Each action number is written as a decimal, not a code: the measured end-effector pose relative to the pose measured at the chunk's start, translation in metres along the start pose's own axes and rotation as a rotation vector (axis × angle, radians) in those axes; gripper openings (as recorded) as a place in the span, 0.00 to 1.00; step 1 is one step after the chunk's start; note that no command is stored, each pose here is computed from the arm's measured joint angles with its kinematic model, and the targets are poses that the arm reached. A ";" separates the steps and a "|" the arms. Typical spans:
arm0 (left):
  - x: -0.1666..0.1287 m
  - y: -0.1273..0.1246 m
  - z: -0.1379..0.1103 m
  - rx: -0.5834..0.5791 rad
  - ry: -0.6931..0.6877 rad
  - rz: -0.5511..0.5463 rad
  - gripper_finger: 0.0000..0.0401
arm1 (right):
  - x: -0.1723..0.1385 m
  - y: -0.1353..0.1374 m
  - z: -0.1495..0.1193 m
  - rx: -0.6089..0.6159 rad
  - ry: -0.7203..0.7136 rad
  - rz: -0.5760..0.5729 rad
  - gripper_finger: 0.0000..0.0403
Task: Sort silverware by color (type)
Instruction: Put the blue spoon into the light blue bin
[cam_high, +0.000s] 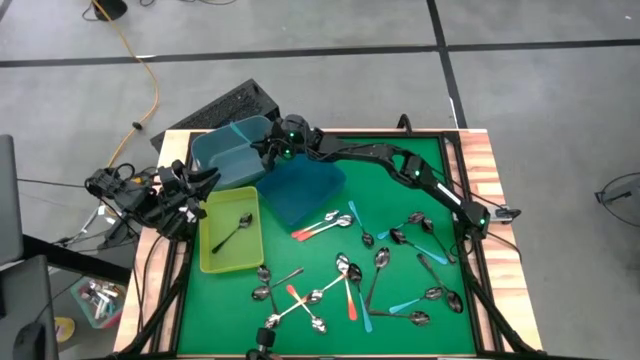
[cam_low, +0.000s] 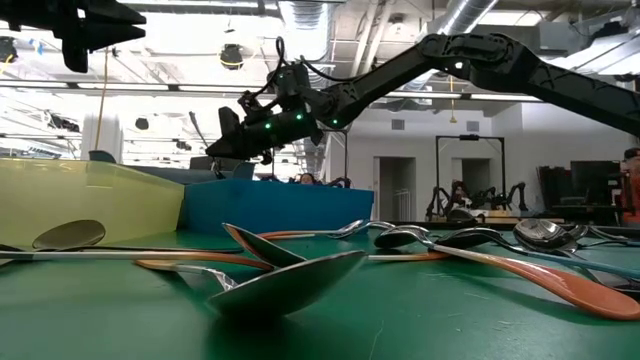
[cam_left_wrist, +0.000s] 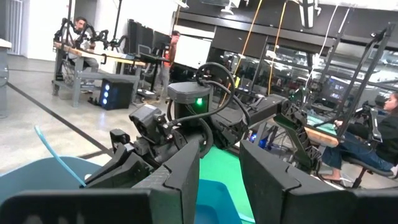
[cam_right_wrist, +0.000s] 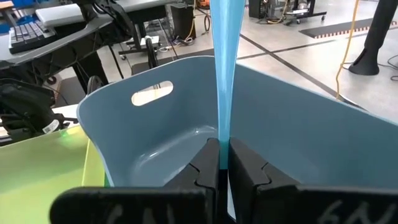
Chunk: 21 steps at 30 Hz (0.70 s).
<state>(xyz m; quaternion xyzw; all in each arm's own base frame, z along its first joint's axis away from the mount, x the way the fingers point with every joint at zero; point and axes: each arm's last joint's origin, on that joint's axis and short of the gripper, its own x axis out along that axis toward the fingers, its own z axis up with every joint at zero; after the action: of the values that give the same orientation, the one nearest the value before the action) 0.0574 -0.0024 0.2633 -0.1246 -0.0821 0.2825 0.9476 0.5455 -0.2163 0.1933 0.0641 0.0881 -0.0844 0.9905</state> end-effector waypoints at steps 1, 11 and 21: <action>0.000 0.000 0.000 0.000 0.000 0.000 0.25 | 0.000 0.000 0.000 0.000 0.000 0.000 0.11; 0.000 0.000 0.000 0.000 0.000 0.000 0.25 | 0.000 0.000 0.000 -0.004 -0.002 0.002 0.11; 0.000 0.000 0.000 0.001 0.000 0.000 0.25 | 0.000 0.000 0.001 -0.001 -0.006 0.008 0.24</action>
<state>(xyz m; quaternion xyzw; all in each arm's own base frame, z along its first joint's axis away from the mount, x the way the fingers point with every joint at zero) 0.0574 -0.0024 0.2633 -0.1240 -0.0818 0.2826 0.9477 0.5457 -0.2162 0.1941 0.0636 0.0849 -0.0807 0.9911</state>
